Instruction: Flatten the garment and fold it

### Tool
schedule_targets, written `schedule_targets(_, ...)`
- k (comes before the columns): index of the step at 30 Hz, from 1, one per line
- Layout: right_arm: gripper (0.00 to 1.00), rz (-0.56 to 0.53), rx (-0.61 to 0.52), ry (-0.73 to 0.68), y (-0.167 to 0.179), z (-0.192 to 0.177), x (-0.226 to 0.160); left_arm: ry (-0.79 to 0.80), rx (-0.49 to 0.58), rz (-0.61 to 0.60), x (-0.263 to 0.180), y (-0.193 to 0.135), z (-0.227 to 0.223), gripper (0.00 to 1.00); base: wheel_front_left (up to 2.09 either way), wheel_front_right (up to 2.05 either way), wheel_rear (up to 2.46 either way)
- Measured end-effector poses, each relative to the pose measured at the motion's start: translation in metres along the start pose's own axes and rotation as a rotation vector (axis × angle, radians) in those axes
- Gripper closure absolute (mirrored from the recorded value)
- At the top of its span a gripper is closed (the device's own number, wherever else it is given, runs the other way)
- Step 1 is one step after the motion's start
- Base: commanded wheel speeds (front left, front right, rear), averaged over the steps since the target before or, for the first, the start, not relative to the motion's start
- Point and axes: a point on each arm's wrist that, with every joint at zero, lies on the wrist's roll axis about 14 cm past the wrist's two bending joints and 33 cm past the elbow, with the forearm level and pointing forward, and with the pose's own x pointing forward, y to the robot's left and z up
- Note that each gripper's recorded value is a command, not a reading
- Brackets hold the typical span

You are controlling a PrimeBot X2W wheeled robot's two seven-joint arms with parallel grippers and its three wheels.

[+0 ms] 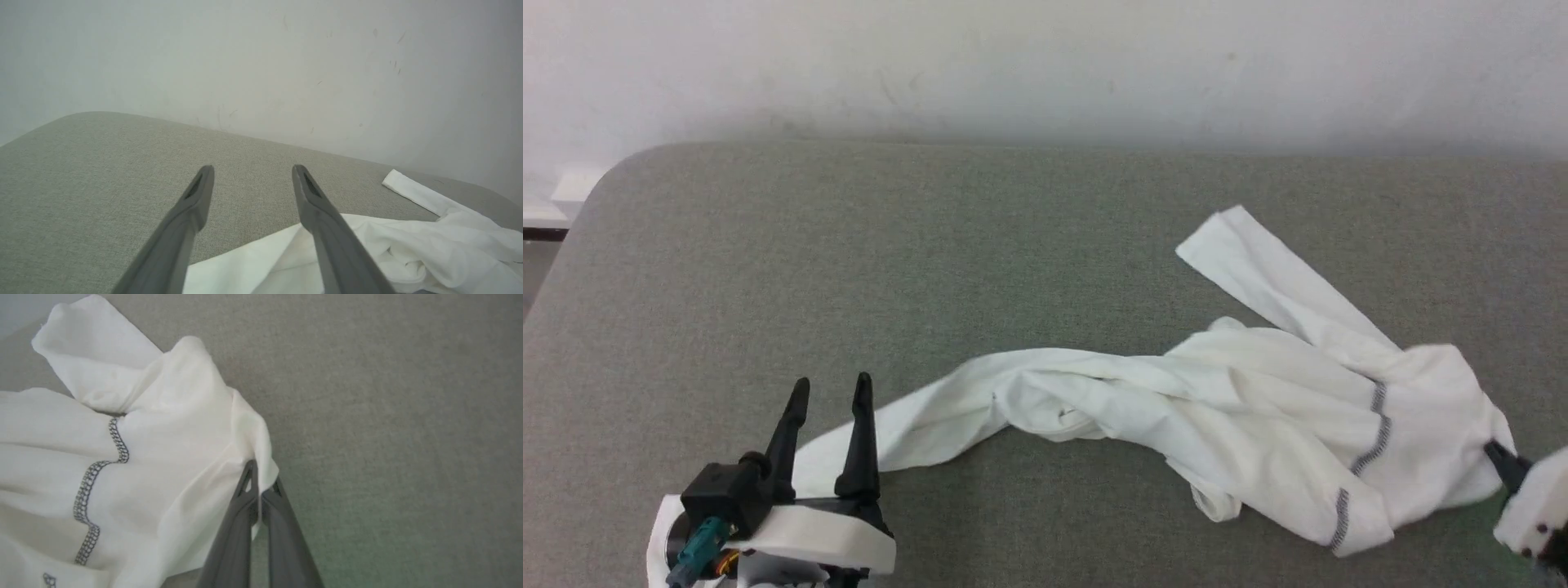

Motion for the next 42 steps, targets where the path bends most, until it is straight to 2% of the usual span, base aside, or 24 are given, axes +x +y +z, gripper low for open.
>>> schedule_targets(2,1.00,-0.059,0.031,0.040,-0.021,-0.023,-0.012,0.007,0.005,-0.009,0.000,-0.002,-0.002,0.00,0.00,0.00,0.00)
schedule_targets(3,0.72,-0.073,0.047,0.047,-0.024,-0.031,-0.015,0.010,0.005,-0.010,0.001,-0.002,-0.003,0.00,0.00,0.00,0.00)
schedule_targets(4,0.20,-0.075,0.050,0.045,-0.022,-0.036,-0.017,0.013,0.008,-0.010,0.001,-0.002,-0.004,0.00,0.00,0.00,0.00)
schedule_targets(5,0.00,-0.069,0.056,0.015,-0.018,-0.034,-0.018,0.016,0.011,-0.012,0.001,-0.002,-0.005,0.00,0.00,0.00,0.00)
schedule_targets(10,0.00,-0.033,0.055,-0.327,0.008,0.027,-0.030,0.023,0.014,-0.012,0.002,-0.002,-0.008,0.00,0.00,0.00,0.00)
schedule_targets(12,0.00,-0.025,0.022,-0.442,0.017,0.047,-0.040,0.023,0.021,-0.014,0.001,-0.002,-0.008,0.00,0.00,0.00,0.00)
schedule_targets(18,0.00,0.011,-0.102,-0.608,0.047,0.070,-0.067,0.026,0.030,-0.021,-0.001,-0.002,-0.005,0.00,0.00,0.00,0.00)
schedule_targets(23,0.00,0.103,-0.203,-0.630,0.087,0.063,-0.082,0.057,0.042,-0.044,-0.001,-0.006,-0.006,0.00,0.00,0.00,0.00)
schedule_targets(29,0.00,0.167,-0.223,-0.613,0.113,0.044,-0.099,0.125,0.057,-0.108,0.003,-0.020,-0.014,0.00,0.00,0.00,0.00)
schedule_targets(37,0.00,0.191,-0.215,-0.579,0.123,0.035,-0.105,0.239,0.082,-0.378,0.040,-0.094,-0.012,0.00,0.00,0.00,0.00)
schedule_targets(42,0.00,0.203,-0.209,-0.565,0.128,0.034,-0.102,0.430,0.161,-0.488,0.063,-0.123,-0.037,0.00,0.00,0.00,0.00)
